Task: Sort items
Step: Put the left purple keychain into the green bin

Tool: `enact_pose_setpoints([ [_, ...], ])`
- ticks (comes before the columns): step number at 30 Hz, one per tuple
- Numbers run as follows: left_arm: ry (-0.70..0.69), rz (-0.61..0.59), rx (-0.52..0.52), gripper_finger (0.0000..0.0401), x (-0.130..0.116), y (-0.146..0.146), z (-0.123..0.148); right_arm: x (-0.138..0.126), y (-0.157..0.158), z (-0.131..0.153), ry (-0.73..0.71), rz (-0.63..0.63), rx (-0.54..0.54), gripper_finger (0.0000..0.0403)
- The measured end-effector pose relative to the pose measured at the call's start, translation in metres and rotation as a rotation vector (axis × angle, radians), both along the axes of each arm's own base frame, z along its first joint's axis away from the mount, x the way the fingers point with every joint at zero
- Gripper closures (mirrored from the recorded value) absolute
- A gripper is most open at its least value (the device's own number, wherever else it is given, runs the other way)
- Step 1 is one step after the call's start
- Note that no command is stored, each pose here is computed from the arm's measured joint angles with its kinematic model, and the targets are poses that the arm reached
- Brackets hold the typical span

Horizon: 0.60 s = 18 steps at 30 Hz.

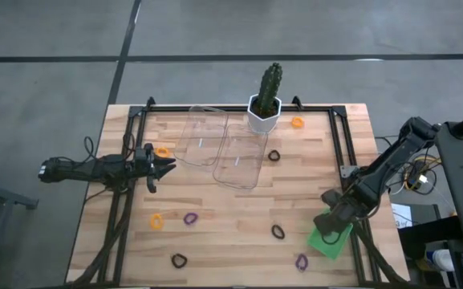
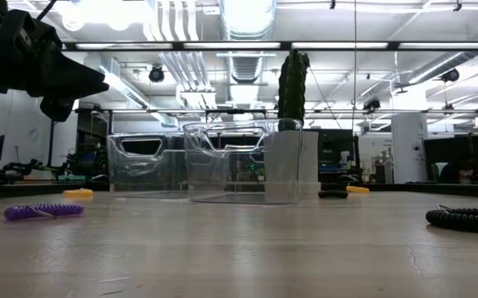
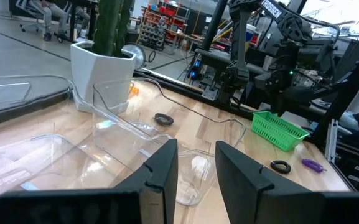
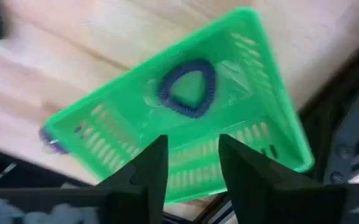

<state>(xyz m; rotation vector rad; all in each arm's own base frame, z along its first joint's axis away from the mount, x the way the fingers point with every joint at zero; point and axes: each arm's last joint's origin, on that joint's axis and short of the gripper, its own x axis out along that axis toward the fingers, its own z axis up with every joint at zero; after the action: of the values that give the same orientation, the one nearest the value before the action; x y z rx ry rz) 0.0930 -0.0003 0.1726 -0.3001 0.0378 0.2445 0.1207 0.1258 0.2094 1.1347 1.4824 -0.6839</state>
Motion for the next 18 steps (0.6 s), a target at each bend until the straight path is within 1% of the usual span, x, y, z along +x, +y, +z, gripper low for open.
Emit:
enact_pose_setpoints([
  [2,0.0,0.0,0.0,0.03,0.0,0.0,0.0,0.006,0.003,0.008,-0.116,0.031,-0.014,0.0254],
  [4,0.0,0.0,0.0,0.03,0.0,0.0,0.0,0.015,0.006,0.022,-0.293,0.055,-0.054,0.0252],
  [7,0.0,0.0,-0.001,0.03,0.0,0.0,0.0,0.03,0.009,0.042,-0.53,0.057,-0.179,0.0255],
  [9,0.0,0.0,-0.001,0.03,0.0,0.0,0.0,0.038,0.01,0.055,-0.66,0.087,-0.278,0.0259],
  [13,-0.011,0.001,-0.006,0.03,0.0,0.0,0.001,0.05,0.01,0.076,-0.818,0.137,-0.531,0.0271],
  [16,-0.033,0.001,-0.011,0.03,0.001,0.0,0.002,0.053,0.008,0.087,-0.876,0.188,-0.722,0.0278],
  [18,-0.05,0.001,-0.013,0.03,0.001,0.0,0.003,0.053,0.003,0.092,-0.887,0.216,-0.844,0.0283],
])
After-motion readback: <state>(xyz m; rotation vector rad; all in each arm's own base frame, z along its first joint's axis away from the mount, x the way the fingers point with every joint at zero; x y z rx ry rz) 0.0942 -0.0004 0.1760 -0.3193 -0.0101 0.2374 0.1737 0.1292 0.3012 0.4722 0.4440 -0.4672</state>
